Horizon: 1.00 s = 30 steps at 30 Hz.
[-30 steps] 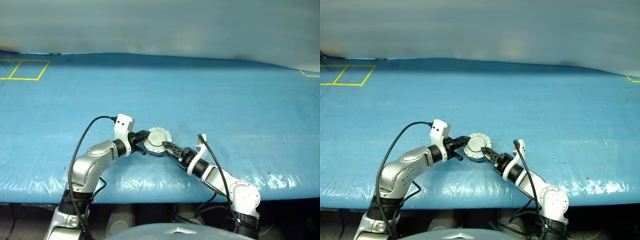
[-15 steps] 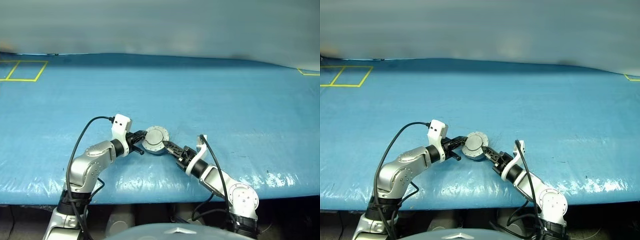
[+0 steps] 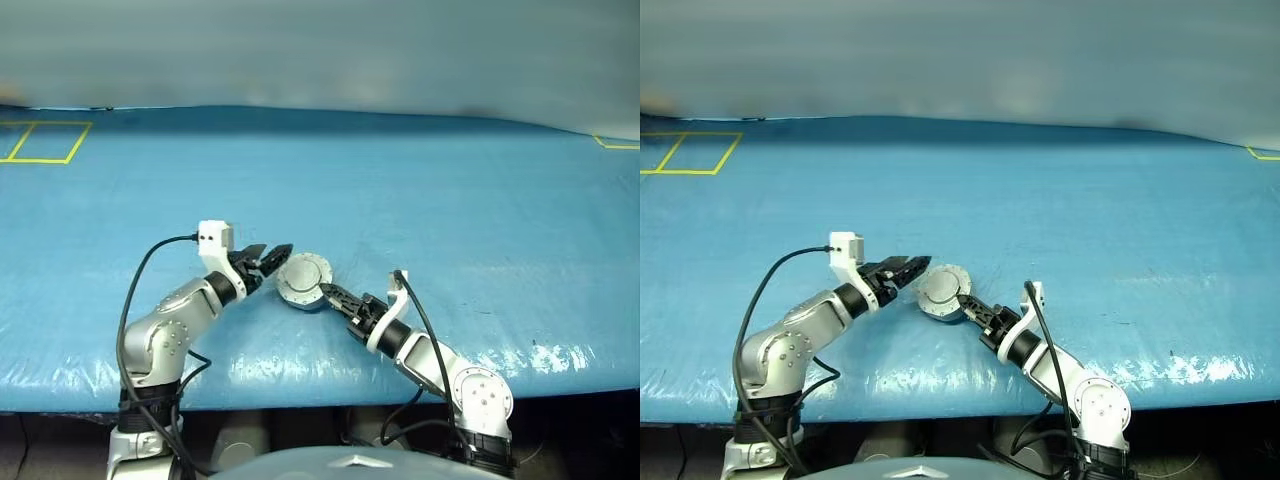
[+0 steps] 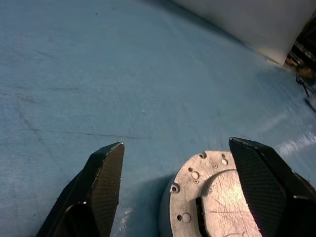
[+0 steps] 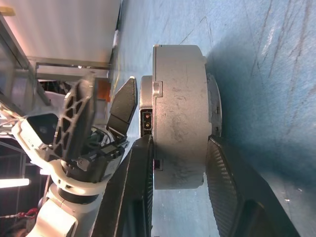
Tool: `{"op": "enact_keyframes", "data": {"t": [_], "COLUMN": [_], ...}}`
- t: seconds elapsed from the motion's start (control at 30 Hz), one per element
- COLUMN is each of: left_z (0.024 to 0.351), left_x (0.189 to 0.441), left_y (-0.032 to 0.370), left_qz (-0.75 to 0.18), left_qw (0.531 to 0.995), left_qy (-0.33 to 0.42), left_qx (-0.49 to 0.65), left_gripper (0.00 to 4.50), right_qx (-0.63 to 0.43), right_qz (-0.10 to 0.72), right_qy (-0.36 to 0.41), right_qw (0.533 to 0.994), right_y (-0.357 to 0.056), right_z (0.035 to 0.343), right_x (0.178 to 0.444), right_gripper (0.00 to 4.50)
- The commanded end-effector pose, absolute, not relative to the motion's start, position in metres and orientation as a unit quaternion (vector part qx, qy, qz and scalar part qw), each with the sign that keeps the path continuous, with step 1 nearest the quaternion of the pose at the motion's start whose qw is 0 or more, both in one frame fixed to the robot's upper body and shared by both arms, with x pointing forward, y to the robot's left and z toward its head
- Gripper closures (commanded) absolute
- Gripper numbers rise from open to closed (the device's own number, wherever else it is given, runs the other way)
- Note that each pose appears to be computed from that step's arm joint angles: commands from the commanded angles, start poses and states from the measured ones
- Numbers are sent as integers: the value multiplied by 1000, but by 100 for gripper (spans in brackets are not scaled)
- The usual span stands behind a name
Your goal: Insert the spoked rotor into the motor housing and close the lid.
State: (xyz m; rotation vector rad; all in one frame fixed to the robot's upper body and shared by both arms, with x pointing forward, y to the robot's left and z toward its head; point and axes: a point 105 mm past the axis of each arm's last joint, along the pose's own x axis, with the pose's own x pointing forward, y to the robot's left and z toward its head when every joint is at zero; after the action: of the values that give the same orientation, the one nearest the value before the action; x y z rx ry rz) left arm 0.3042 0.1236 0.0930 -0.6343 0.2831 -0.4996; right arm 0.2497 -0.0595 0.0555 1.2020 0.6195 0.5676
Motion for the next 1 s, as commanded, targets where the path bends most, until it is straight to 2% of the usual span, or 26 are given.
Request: {"op": "enact_keyframes", "data": {"t": [0.03, 0.17, 0.3, 0.43, 0.67, 0.83, 1.0], "left_z": [111, 101, 83, 89, 98, 94, 96], "left_x": [292, 280, 266, 263, 258, 256, 261], "left_y": [136, 143, 130, 118, 102, 95, 92], "left_qz": [-225, -193, -188, -208, -242, -241, -240], "left_qw": [874, 829, 788, 741, 694, 681, 662], "left_qy": [81, 80, 114, 91, 80, 101, 90], "left_qx": [-424, -518, -575, -632, -674, -685, -704], "left_gripper": [0, 0, 0, 0, 0, 0, 0], "right_qx": [589, 603, 615, 607, 603, 604, 600], "right_qz": [293, 299, 311, 331, 360, 363, 365], "right_qy": [213, 187, 169, 179, 193, 202, 211], "right_qw": [723, 716, 704, 700, 685, 680, 680], "right_y": [-55, -55, -53, -40, -23, -19, -18], "right_z": [94, 109, 123, 129, 134, 133, 131], "right_x": [259, 268, 277, 277, 269, 263, 259], "right_gripper": [335, 335, 335, 335, 335, 335, 335]}}
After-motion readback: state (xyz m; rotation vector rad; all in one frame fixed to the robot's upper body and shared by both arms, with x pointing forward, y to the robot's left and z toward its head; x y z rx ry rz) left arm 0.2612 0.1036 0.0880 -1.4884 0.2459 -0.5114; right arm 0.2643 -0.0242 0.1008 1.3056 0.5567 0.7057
